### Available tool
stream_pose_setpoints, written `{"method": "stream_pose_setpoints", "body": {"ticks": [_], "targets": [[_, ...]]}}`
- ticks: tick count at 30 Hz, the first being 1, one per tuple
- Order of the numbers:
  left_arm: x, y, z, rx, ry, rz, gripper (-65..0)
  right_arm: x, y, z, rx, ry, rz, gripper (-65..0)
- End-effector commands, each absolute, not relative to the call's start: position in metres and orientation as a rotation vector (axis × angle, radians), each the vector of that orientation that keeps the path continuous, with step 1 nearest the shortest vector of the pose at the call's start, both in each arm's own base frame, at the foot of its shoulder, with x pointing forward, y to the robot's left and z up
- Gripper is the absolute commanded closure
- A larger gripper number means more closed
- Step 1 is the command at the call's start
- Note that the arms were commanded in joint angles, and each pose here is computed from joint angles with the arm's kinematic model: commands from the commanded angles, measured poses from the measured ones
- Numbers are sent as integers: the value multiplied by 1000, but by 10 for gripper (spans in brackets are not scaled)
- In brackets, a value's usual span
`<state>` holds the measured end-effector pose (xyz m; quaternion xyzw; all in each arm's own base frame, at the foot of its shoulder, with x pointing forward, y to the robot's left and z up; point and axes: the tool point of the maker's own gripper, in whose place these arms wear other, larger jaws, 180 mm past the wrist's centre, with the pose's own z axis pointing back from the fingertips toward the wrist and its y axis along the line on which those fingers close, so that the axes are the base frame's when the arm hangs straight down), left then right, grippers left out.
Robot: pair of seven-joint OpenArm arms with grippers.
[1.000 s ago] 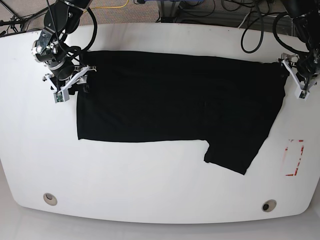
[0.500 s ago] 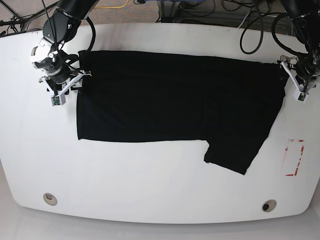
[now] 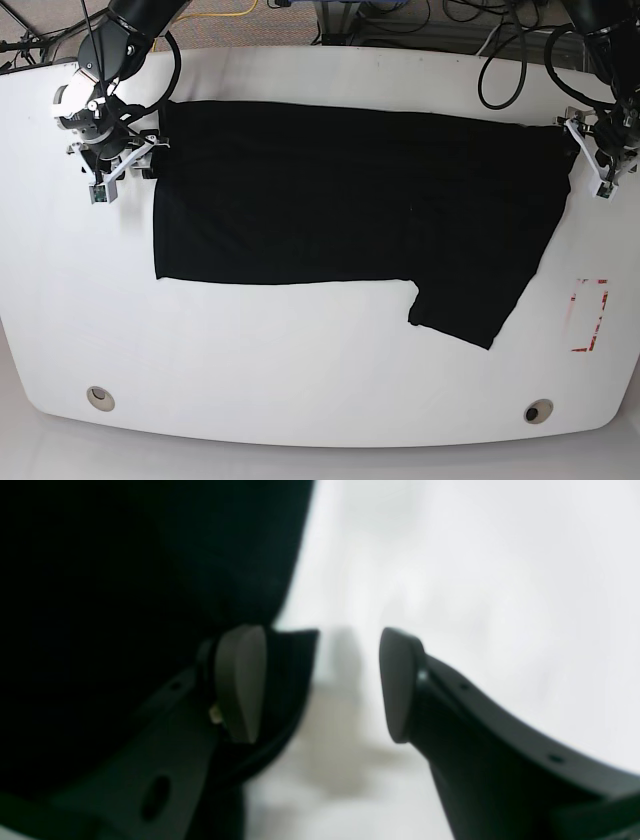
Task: Fold the T-shirt properly
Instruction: 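Reposition the right gripper at the shirt's corner beside the edge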
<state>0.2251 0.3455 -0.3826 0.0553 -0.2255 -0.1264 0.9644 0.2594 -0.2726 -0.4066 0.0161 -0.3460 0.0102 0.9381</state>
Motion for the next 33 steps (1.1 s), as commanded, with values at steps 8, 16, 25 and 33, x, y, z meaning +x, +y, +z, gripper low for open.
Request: {"method": "stream_pose_setpoints", "body": {"ticks": [8,16,25,33], "targets": [[233,352,-369,141,-491,-267,-383,264,-272,-405,50,-732,7,-81],[233,352,-369,141,-490,-268,-383,267,-266,-399,51,-753,9,-30],[232,352,-370,142,-488,-269,-383,274,-269,-361,-24,-840,58,-30],[231,353,-371,141,-484,-268,-383,285,-270,-348,-36,-882,62,-30]]}}
